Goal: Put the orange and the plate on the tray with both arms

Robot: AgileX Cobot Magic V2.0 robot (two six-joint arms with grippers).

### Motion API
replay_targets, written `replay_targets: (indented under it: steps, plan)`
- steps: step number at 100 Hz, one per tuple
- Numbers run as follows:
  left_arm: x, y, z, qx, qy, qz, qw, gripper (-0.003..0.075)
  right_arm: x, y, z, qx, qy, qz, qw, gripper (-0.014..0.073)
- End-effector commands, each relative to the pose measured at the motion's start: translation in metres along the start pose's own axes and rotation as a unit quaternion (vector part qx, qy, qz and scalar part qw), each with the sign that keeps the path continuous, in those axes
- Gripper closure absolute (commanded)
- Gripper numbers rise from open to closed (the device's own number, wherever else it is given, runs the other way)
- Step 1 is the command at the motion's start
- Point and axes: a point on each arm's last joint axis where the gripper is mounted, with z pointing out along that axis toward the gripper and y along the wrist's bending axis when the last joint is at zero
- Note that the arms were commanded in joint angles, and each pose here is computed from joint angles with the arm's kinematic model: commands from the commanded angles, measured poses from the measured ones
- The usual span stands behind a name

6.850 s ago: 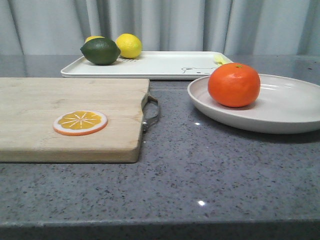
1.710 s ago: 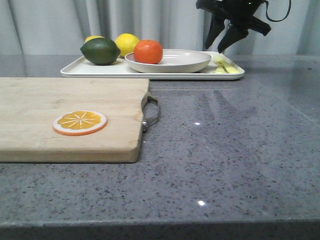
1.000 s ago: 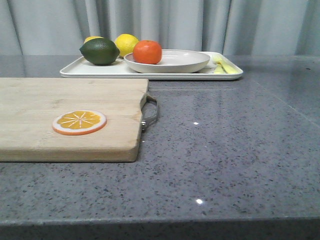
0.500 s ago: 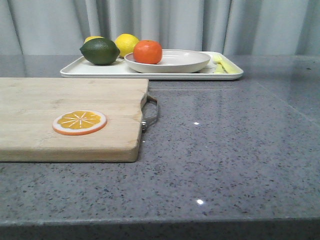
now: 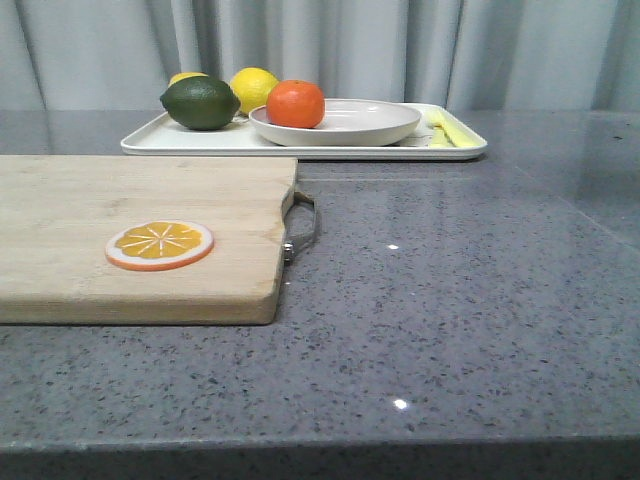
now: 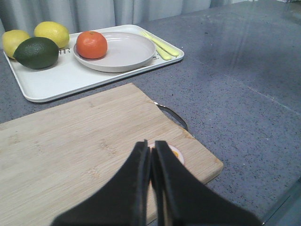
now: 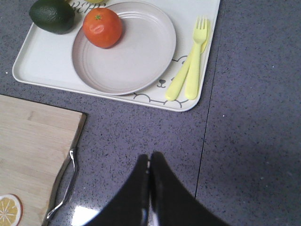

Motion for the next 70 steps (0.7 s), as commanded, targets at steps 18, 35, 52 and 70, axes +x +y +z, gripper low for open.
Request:
replay_targets:
  steps: [18, 35, 52, 70]
  plan:
    - [-0.016, -0.001, -0.003, 0.002, -0.05, -0.01, 0.999, 0.0739, 0.053, 0.001, -0.045, 0.003, -0.117, -0.03, 0.993, 0.0654]
    - [-0.016, -0.001, -0.003, 0.002, -0.05, -0.01, 0.999, 0.0739, 0.102, -0.005, -0.049, 0.011, -0.147, -0.033, 0.988, 0.0654]
    - [-0.016, -0.001, -0.003, 0.004, -0.05, -0.013, 0.999, 0.0739, 0.147, -0.011, -0.051, 0.016, -0.172, -0.032, 0.985, 0.0654]
    - [-0.016, -0.001, -0.003, 0.004, -0.051, -0.014, 0.999, 0.0739, 0.189, -0.016, -0.054, 0.017, -0.184, -0.031, 0.982, 0.0654]
